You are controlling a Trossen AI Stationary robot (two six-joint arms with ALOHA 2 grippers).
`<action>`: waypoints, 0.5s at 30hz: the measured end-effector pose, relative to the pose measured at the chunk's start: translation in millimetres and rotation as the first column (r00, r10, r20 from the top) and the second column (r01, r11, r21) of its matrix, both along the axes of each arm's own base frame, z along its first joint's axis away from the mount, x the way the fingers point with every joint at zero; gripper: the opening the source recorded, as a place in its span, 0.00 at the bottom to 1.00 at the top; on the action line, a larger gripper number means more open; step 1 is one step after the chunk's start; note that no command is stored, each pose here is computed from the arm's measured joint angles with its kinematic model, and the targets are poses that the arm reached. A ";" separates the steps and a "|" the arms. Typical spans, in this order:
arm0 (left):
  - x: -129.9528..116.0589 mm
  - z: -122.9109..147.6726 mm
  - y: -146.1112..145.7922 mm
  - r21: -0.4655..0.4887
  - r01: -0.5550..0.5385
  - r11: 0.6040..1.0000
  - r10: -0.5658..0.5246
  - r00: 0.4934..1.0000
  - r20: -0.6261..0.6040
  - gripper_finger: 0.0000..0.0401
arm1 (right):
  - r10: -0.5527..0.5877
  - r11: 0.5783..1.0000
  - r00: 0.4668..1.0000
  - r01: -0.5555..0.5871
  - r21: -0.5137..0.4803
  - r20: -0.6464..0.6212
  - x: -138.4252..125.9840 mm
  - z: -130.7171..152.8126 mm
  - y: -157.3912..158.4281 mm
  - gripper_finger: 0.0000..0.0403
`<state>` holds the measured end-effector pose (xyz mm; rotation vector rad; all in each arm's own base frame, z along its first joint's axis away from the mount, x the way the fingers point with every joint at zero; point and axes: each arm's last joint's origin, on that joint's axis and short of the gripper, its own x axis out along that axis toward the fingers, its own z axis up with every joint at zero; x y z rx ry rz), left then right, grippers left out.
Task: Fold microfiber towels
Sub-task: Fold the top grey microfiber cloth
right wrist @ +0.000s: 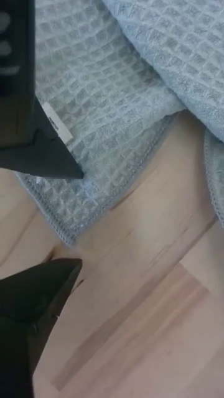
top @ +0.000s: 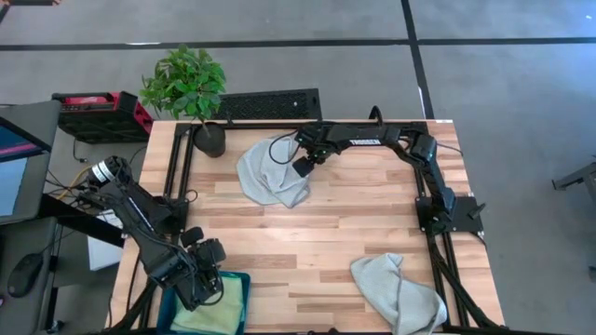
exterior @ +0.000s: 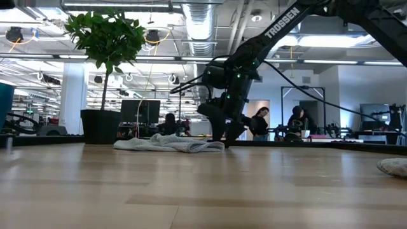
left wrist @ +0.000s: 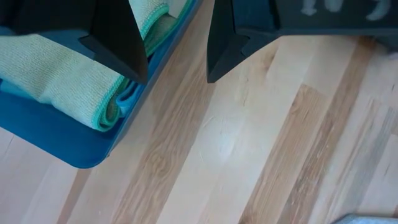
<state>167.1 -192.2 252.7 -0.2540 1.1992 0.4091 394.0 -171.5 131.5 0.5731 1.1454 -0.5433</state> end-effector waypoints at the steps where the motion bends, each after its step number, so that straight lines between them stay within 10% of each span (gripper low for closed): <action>1: 0.0 -0.1 -0.1 -0.001 0.000 1.000 0.000 1.000 -0.001 0.39 | 0.006 1.000 1.000 -0.006 -0.001 -0.002 0.2 -0.1 0.7 0.56; 15: -0.1 0.0 -0.1 -0.008 -0.015 1.000 0.015 1.000 -0.001 0.39 | 0.097 0.987 0.993 -0.104 -0.122 -0.061 4.6 2.7 13.4 0.03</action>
